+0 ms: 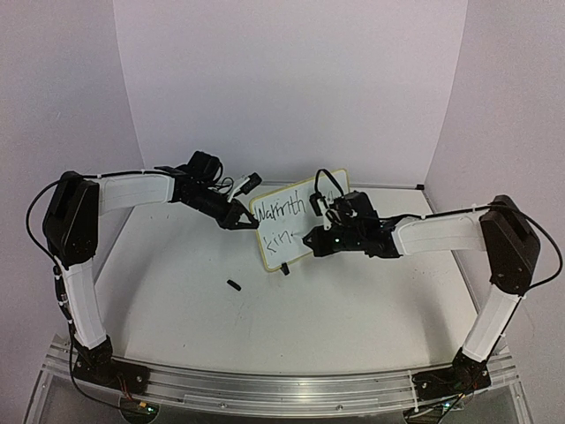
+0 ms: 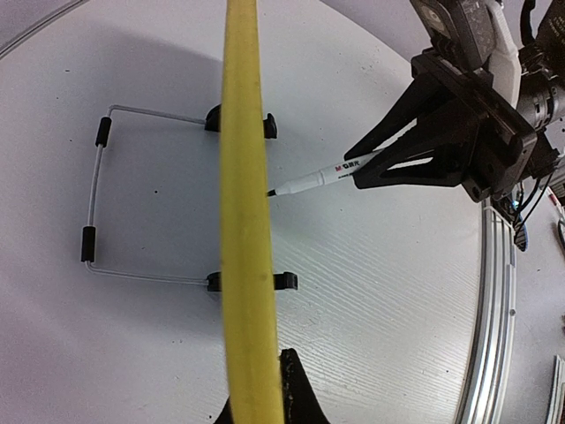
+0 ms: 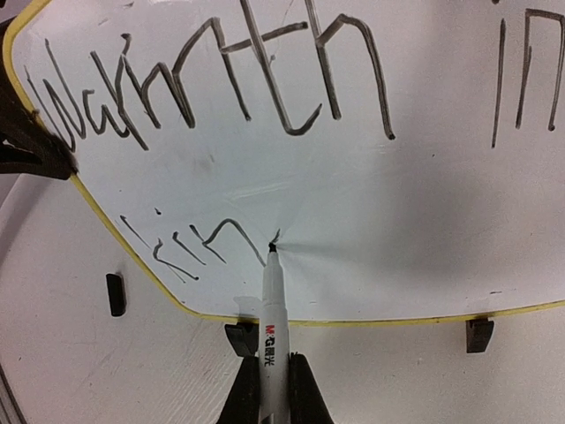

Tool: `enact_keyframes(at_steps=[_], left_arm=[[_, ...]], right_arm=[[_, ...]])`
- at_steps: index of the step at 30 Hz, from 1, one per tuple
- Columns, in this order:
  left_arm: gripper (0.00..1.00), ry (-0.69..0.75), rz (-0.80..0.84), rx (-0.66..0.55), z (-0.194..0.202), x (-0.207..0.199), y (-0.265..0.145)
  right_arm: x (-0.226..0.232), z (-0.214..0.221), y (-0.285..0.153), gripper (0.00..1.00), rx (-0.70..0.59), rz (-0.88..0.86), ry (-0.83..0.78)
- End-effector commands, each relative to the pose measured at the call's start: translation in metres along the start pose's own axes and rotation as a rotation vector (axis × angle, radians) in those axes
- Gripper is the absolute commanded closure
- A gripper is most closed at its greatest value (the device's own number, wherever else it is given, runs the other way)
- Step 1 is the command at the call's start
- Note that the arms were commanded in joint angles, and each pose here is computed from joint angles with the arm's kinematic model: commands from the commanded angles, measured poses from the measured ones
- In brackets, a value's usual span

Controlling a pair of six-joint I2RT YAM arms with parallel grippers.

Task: Write a sentence on the whiteboard
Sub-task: Write on the whiteboard with the whiteboard.

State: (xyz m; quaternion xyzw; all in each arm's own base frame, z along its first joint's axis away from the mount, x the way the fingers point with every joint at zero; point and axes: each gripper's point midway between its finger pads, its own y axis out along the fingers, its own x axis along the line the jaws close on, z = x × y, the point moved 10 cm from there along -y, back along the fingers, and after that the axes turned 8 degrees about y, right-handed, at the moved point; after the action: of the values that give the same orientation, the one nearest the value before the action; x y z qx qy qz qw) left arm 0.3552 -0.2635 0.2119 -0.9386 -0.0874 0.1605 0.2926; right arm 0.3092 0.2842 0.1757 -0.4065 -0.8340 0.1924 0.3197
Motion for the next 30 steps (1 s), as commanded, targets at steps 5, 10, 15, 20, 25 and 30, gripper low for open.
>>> enact_keyframes(at_steps=[5,10,15,20,25,30], left_arm=[[1.0,-0.097,0.066,0.181,0.038,-0.012,0.03],[1.0,-0.095,0.066,0.18,0.037,-0.012,0.029],[1.0,-0.095,0.066,0.18,0.037,-0.012,0.029],[1.0,-0.097,0.066,0.181,0.038,-0.012,0.03],[1.0,-0.098,0.066,0.182,0.038,-0.012,0.03],[1.0,-0.099,0.066,0.183,0.039,-0.011,0.03]], right_arm=[[-0.002,-0.01,0.002,1.0,-0.025,0.062,-0.002],[0.001,-0.019,-0.004,1.0,-0.052,0.068,-0.012],[0.004,-0.026,-0.008,1.0,-0.077,0.071,-0.025],[0.009,-0.038,-0.013,1.0,-0.111,0.066,-0.037],[0.013,-0.049,-0.018,1.0,-0.146,0.061,-0.05],[0.017,-0.055,-0.022,1.0,-0.165,0.051,-0.056]])
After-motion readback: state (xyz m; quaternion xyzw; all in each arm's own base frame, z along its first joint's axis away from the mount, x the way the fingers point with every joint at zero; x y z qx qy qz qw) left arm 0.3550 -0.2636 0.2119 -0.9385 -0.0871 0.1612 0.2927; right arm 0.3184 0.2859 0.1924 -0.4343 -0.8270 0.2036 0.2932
